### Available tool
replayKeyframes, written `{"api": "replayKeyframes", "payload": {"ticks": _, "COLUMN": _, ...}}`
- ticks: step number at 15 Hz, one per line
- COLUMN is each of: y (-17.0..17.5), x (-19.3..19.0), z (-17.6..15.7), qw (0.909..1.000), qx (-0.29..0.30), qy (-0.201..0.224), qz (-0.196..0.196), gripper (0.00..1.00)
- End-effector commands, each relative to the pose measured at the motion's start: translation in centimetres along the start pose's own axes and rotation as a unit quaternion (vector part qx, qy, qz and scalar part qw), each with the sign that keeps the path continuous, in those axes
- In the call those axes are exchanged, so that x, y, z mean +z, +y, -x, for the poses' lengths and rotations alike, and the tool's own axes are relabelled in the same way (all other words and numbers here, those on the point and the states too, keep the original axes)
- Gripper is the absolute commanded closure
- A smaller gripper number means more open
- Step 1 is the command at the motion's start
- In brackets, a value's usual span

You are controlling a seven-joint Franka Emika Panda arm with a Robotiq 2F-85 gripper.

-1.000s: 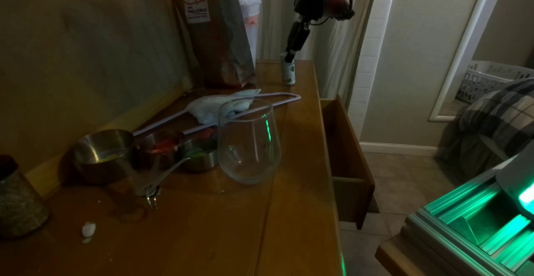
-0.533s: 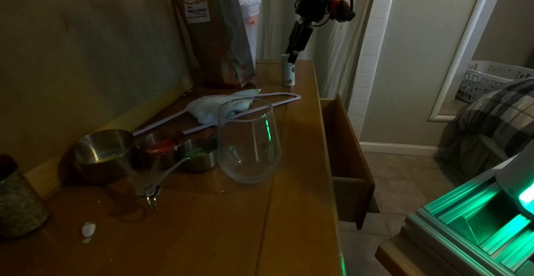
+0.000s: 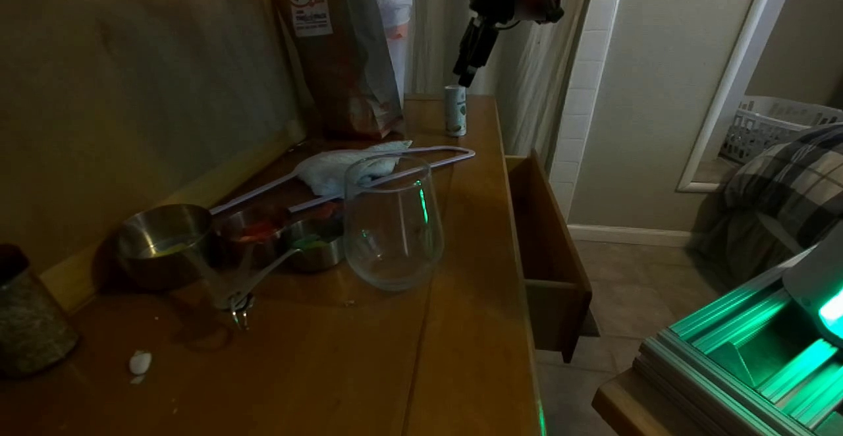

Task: Open the top right drawer, remove the white container from the drawer, put it on the dresser and then close the drawer

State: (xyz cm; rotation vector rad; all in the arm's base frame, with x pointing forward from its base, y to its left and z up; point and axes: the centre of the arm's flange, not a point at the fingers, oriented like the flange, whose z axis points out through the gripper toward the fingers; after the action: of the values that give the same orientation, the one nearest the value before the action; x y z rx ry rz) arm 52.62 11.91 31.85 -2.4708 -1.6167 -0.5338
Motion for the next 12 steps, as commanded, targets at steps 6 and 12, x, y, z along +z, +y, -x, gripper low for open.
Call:
{"api": "replayKeyframes", "payload": {"ticks": 6, "y": -0.8, "x": -7.7, "z": 7.0, "qw": 0.9961, "qx": 0.021, "qy": -0.057, "qz": 0.064, "gripper": 0.0}}
{"api": "replayKeyframes", "payload": {"ticks": 12, "y": -1.4, "x": -7.8, "z": 14.4, "qw": 0.989, "qx": 0.07, "qy": -0.114, "qz": 0.064, "gripper": 0.0}}
